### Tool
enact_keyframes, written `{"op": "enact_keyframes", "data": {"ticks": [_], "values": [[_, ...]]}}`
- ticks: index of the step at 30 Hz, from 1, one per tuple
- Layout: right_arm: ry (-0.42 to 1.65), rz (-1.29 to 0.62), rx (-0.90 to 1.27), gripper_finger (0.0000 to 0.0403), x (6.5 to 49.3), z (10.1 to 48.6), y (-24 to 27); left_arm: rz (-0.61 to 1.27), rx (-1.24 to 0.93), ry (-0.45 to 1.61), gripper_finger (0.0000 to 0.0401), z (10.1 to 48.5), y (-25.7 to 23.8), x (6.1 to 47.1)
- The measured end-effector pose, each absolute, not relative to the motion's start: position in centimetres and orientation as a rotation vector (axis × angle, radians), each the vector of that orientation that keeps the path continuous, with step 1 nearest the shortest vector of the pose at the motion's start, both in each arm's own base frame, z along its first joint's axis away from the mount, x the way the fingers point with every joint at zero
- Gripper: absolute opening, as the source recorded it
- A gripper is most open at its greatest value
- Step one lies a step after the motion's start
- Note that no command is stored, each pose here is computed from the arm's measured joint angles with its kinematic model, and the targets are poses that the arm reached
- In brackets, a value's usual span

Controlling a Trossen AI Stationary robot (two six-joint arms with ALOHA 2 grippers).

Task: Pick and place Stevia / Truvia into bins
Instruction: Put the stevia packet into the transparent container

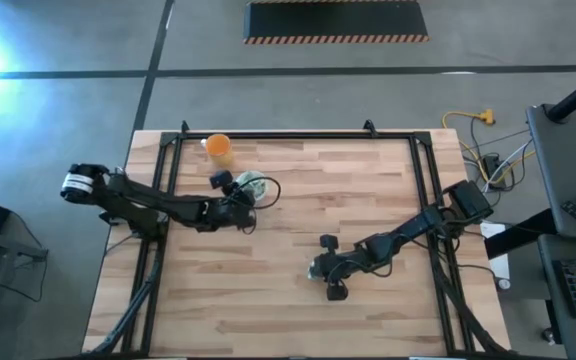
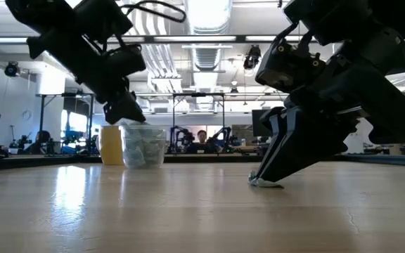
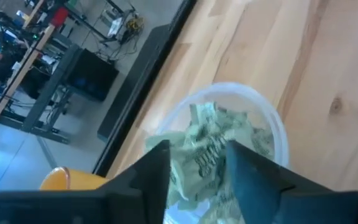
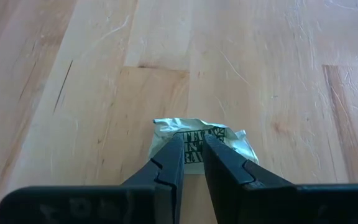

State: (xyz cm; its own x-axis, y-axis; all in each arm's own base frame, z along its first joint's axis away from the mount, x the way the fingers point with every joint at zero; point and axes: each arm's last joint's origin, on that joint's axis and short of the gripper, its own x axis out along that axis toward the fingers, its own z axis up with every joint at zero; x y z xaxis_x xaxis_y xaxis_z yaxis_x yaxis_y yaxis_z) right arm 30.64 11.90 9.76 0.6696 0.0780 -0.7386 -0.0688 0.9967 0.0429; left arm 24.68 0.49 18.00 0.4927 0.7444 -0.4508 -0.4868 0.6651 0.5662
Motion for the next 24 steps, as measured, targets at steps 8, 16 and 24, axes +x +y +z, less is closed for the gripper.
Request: {"op": "enact_keyframes", "data": {"ticks": [8, 16, 24], "values": [[0.801, 0.149, -0.065, 0.0052, 30.5, 9.9, 12.7, 0.687, 0.326, 0.648, 0.0184, 20.0, -0.3, 24.1], [0.795, 0.167, -0.071, 0.0085, 30.4, 9.9, 13.1, 0.645, 0.287, 0.587, 0.0186, 21.4, -1.3, 22.9], [0.787, 0.179, -0.096, 0.0152, 30.5, 10.0, 13.2, 0.642, 0.266, 0.566, 0.0186, 21.7, -1.5, 22.5]]}}
